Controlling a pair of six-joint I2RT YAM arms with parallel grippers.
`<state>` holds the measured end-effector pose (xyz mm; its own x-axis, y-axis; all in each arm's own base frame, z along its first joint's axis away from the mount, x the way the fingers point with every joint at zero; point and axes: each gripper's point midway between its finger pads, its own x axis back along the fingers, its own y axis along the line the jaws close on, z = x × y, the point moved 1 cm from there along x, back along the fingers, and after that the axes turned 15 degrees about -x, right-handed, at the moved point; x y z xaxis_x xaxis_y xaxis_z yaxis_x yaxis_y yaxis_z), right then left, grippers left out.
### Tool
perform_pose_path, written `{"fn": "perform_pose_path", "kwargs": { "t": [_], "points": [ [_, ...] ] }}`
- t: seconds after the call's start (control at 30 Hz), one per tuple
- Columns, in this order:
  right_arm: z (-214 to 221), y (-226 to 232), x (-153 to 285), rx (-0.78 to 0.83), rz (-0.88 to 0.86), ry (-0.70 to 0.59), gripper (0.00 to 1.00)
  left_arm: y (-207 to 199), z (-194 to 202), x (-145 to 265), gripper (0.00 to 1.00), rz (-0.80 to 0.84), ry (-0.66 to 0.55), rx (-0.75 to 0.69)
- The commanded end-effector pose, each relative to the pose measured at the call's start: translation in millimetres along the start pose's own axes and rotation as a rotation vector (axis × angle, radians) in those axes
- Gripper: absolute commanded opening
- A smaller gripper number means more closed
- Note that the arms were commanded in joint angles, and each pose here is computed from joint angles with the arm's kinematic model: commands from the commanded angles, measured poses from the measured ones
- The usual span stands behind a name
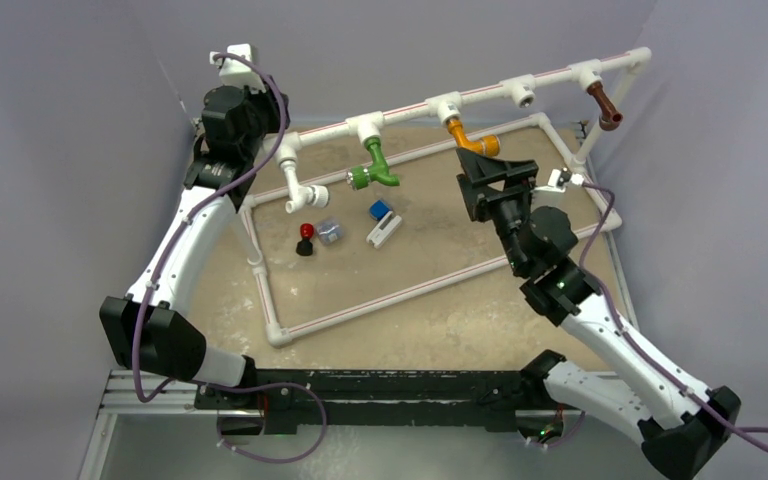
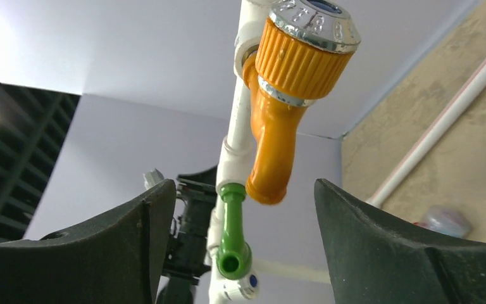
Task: Install the water faucets
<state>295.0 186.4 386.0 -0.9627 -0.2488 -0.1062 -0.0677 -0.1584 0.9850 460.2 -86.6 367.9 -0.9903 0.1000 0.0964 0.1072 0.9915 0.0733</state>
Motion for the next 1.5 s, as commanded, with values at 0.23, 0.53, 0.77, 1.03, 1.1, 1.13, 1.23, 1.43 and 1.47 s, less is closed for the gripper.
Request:
{"fn": "perform_pose_path", "kwargs": {
  "t": [0.23,0.53,0.77,1.03,1.1,1.13,1.23,1.43,1.47],
  "points": [
    [-33,9,56,0.607,-0.021,-0.013,0.82,-15,129,1,0.36,0.054,0.395,-0.047],
    [-44,37,67,1.264,-0.122,0.035,0.83,-15,130,1,0.36,0.053,0.397,-0.050],
    [-51,13,53,1.729,-0.074,0.142,0.83,-16,131,0,0.36,0.058,0.398,-0.047],
    [-61,25,45,2.297,-0.226,0.044,0.80,-16,130,0,0.36,0.064,0.394,-0.042],
    [-66,33,45,2.402,-0.243,-0.042,0.80,-17,130,0,0.36,0.065,0.395,-0.041],
    [-67,38,45,2.469,-0.258,-0.080,0.80,-16,131,0,0.36,0.065,0.397,-0.040],
    [-64,41,44,2.598,-0.308,-0.138,0.81,-15,131,0,0.36,0.064,0.400,-0.036],
    [-54,41,30,2.728,-0.351,-0.163,0.81,-16,135,-1,0.36,0.067,0.408,-0.036],
    [-52,42,26,2.744,-0.354,-0.174,0.81,-16,135,-2,0.36,0.066,0.410,-0.037]
  ]
}}
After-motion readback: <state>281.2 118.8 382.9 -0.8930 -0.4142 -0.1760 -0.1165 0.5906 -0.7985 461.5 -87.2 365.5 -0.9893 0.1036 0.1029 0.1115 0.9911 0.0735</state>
